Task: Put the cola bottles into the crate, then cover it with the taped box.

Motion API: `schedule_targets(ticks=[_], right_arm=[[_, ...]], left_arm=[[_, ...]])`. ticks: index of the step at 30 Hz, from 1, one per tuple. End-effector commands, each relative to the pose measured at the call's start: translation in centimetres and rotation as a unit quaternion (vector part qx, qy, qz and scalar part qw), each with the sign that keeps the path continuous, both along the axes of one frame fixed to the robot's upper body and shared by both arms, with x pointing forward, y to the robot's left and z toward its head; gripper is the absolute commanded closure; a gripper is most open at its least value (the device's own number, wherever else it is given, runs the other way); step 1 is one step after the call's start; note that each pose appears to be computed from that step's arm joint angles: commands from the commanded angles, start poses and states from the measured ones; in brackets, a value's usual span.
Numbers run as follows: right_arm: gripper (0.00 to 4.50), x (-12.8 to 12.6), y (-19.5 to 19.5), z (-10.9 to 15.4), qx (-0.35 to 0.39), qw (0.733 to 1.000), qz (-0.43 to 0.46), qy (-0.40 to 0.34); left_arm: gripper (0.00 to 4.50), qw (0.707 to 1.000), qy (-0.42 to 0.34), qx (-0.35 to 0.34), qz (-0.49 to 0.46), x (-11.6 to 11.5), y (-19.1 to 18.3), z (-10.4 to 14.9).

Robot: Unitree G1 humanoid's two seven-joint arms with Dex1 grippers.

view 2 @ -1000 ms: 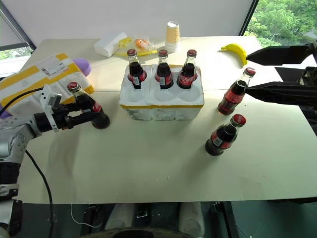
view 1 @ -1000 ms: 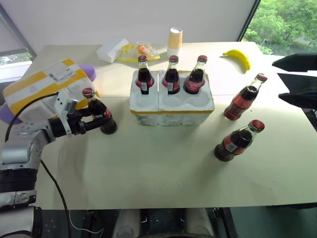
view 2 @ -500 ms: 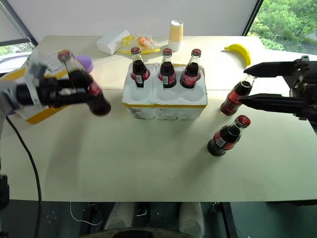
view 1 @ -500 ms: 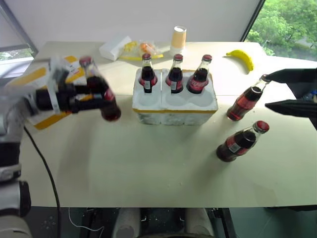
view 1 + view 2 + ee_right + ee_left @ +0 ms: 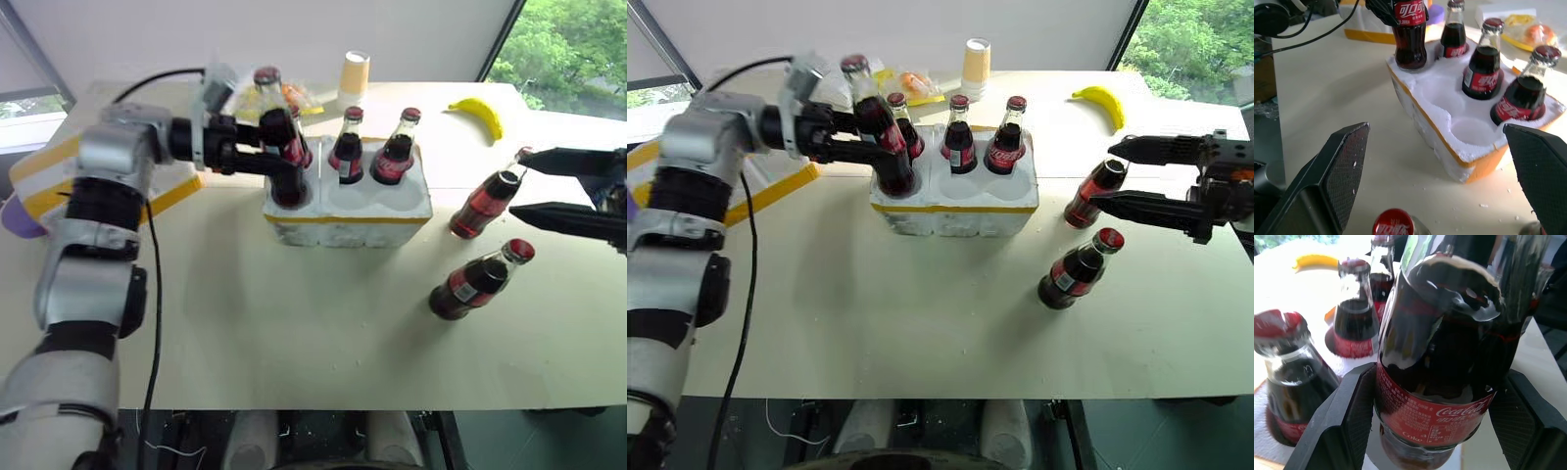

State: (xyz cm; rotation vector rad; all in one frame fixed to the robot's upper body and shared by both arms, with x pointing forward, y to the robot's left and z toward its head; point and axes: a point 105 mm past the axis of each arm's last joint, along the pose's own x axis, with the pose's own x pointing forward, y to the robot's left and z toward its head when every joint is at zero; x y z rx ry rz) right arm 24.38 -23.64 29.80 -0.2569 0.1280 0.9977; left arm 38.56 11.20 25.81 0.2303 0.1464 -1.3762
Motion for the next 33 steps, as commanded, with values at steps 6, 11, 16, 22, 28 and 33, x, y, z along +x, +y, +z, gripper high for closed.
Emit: schedule_targets(ticks=[6, 11, 16, 22, 28, 33], right_arm=[[0.00, -1.2, -0.1, 0.8, 0.020, 0.999, -0.018, -0.030], [0.00, -0.9, -0.1, 0.4, 0.018, 0.999, -0.025, -0.030], [0.00, -0.1, -0.3, 0.6, 0.020, 0.999, -0.034, -0.036], [0.00, 0.5, -1.2, 0.8, 0.022, 0.997, -0.058, -0.045], [0.00, -0.1, -4.0, 1.8, 0.033, 0.990, -0.119, -0.075], [0.00, -2.5, -6.1, 0.3, 0.010, 0.984, -0.167, -0.067]], left_arm=[[1.71, 0.999, -0.051, 0.014, -0.006, 1.1, -1.3, 0.0], [1.71, 0.998, -0.050, 0.044, 0.000, 1.4, -1.4, -2.5], [0.05, 0.998, -0.039, 0.048, 0.009, 1.5, -1.2, -4.0], [0.05, 0.998, -0.051, 0.025, 0.023, 1.2, 0.1, -2.5], [0.05, 0.998, -0.063, -0.003, -0.013, -3.7, 4.1, 3.0], [0.05, 0.997, -0.005, -0.003, -0.082, -11.2, 5.1, 4.8]])
